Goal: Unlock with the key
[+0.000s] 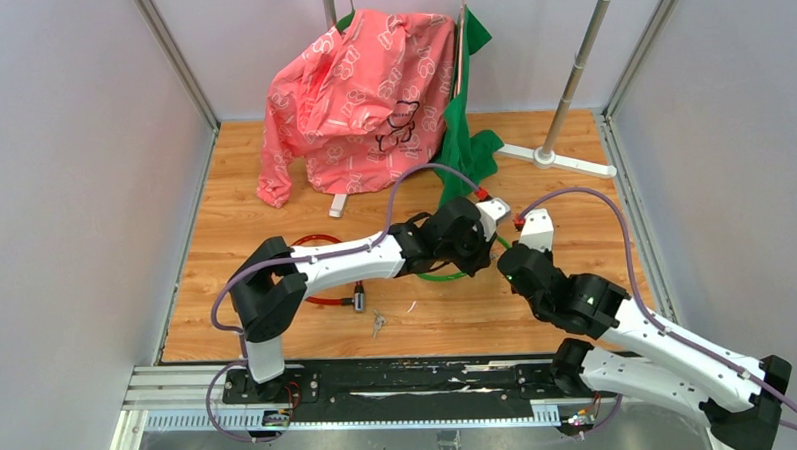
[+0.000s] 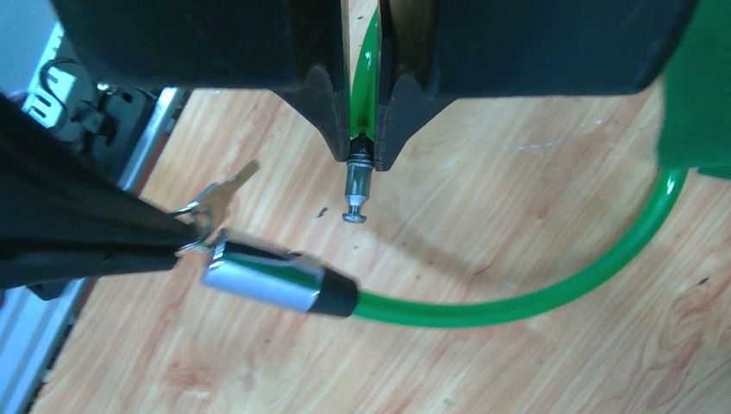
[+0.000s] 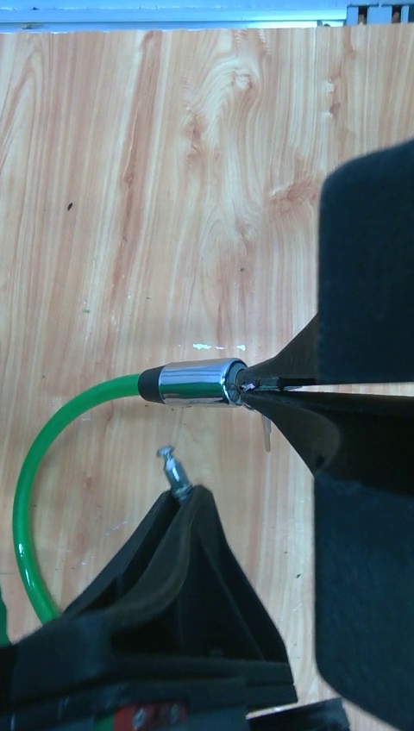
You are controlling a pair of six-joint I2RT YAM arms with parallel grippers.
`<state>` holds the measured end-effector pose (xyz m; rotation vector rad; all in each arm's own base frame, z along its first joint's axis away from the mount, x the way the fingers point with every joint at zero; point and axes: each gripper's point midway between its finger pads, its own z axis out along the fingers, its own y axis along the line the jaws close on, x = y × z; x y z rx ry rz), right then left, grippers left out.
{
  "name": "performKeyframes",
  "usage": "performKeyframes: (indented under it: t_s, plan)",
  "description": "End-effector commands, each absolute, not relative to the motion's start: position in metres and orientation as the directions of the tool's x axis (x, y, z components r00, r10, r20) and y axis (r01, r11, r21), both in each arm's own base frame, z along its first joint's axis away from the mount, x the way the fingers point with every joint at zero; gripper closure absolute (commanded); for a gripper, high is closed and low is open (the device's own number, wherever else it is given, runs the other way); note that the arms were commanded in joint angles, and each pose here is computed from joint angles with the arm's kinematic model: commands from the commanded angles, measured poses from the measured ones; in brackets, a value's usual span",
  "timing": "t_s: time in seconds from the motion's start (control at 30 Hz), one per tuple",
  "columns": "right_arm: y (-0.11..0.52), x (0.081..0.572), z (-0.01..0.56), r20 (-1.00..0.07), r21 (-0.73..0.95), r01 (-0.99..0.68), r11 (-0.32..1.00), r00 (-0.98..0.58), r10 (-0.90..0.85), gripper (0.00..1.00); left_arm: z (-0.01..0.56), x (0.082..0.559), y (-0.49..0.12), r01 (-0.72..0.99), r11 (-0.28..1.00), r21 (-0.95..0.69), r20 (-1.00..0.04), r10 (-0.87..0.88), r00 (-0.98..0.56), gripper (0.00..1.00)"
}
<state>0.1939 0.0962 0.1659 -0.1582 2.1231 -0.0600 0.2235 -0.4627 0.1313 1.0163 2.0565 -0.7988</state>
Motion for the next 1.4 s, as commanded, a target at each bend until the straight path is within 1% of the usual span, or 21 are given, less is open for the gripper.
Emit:
performKeyframes:
  t_s: [0.0, 0.13, 0.3, 0.37, 0.5, 0.6, 0.73, 0.77, 1.07, 1.2, 1.27, 1.37]
  plan:
    - [0.096, 0.202, 0.164, -0.854, -0.057, -0.074, 0.996, -0.513, -0.087, 1.00, 0.111, 0.250, -0.441, 0.811, 0.554, -0.189, -0.782, 0.415, -0.466, 1.00]
    - [0.096, 0.203, 0.157, -0.848, -0.052, -0.064, 0.997, -0.524, -0.077, 1.00, 0.106, 0.247, -0.438, 0.815, 0.546, -0.195, -0.776, 0.422, -0.468, 1.00]
    - [0.089, 0.206, 0.150, -0.856, -0.047, 0.007, 0.999, -0.515, -0.037, 1.00, 0.095, 0.239, -0.434, 0.814, 0.537, -0.220, -0.758, 0.431, -0.490, 1.00]
    - [0.089, 0.208, 0.147, -0.860, -0.030, 0.030, 0.999, -0.510, -0.010, 1.00, 0.088, 0.234, -0.429, 0.805, 0.545, -0.234, -0.740, 0.437, -0.511, 0.97]
    - [0.090, 0.210, 0.138, -0.865, -0.008, 0.056, 0.998, -0.501, 0.021, 1.00, 0.072, 0.226, -0.415, 0.770, 0.585, -0.253, -0.714, 0.424, -0.557, 0.87]
    - [0.091, 0.213, 0.133, -0.874, 0.000, 0.071, 0.997, -0.485, 0.034, 1.00, 0.062, 0.223, -0.403, 0.737, 0.624, -0.260, -0.694, 0.410, -0.592, 0.76]
    - [0.094, 0.220, 0.128, -0.885, 0.004, 0.083, 0.997, -0.464, 0.042, 1.00, 0.057, 0.214, -0.395, 0.721, 0.631, -0.285, -0.682, 0.395, -0.615, 0.62]
    - [0.096, 0.222, 0.127, -0.885, 0.003, 0.083, 0.997, -0.463, 0.041, 1.00, 0.058, 0.213, -0.393, 0.720, 0.632, -0.287, -0.684, 0.392, -0.616, 0.61]
    - [0.108, 0.242, 0.123, -0.896, -0.003, 0.074, 0.997, -0.444, 0.030, 1.00, 0.084, 0.207, -0.373, 0.683, 0.668, -0.296, -0.694, 0.341, -0.634, 0.35]
    - [0.109, 0.250, 0.121, -0.895, 0.010, 0.074, 0.997, -0.444, 0.041, 1.00, 0.096, 0.203, -0.355, 0.661, 0.695, -0.282, -0.701, 0.321, -0.637, 0.28]
    - [0.109, 0.255, 0.122, -0.898, 0.020, 0.072, 0.997, -0.438, 0.049, 1.00, 0.100, 0.196, -0.343, 0.652, 0.701, -0.290, -0.698, 0.311, -0.645, 0.16]
    - [0.110, 0.262, 0.122, -0.898, 0.027, 0.066, 0.997, -0.437, 0.053, 1.00, 0.110, 0.197, -0.320, 0.613, 0.749, -0.252, -0.713, 0.284, -0.641, 0.10]
